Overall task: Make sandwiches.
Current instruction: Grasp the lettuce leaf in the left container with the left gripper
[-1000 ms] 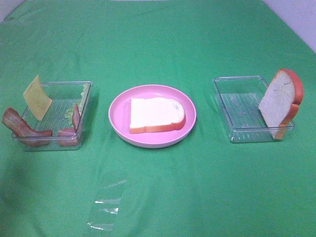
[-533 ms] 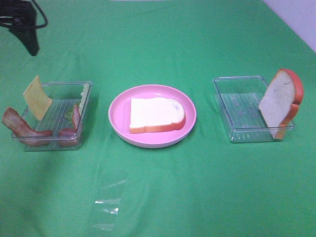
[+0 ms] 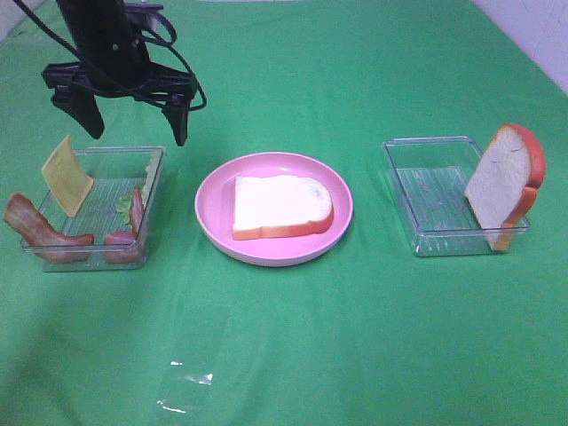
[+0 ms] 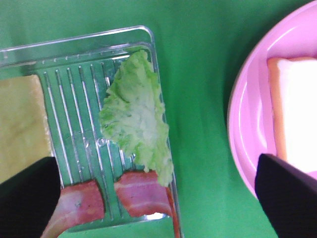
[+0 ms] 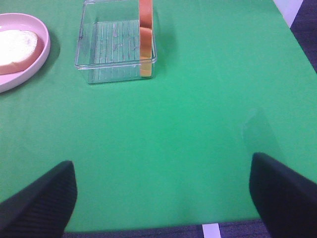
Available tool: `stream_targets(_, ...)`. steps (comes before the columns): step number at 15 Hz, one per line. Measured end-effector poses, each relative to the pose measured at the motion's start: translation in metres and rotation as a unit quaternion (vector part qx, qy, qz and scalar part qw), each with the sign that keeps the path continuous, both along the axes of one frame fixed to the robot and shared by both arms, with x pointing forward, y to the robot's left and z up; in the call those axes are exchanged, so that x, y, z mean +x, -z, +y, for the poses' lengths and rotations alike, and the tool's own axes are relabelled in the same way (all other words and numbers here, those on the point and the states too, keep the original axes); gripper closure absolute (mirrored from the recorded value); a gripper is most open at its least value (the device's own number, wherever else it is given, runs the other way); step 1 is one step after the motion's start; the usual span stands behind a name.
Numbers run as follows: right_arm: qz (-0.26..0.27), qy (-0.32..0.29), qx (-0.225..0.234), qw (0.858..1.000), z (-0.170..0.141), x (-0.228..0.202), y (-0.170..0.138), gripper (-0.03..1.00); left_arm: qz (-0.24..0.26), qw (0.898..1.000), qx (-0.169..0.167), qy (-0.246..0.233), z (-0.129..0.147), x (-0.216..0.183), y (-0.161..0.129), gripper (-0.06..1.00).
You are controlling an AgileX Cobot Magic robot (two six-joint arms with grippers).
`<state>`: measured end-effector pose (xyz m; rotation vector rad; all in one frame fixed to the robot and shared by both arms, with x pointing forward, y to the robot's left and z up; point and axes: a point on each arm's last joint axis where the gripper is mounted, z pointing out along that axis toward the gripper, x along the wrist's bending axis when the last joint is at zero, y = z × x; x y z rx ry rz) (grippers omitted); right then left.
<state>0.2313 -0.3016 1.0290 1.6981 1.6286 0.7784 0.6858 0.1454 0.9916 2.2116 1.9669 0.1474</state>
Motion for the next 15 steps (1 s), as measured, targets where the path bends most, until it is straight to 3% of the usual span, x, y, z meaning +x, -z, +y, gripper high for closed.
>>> stream_targets(4,0.0,0.0,0.0,1.0,0.0,0.0,0.0,0.07,0.033,0.999,0.01,-0.007,-0.006,0.007,0.036,-0.04)
stream_targets(9,0.0,0.0,0.0,1.0,0.0,0.0,0.0,0.07,0.054,0.998,0.017,-0.007,-0.007,0.009,0.058,-0.04)
stream_targets(11,0.0,0.0,0.0,1.0,0.0,0.0,0.0,0.07,0.06,0.998,0.02,-0.005,-0.007,0.009,0.064,0.05)
stream_targets(15,0.0,0.0,0.0,1.0,0.0,0.0,0.0,0.07,0.062,0.998,0.018,-0.006,-0.008,0.009,0.065,0.37)
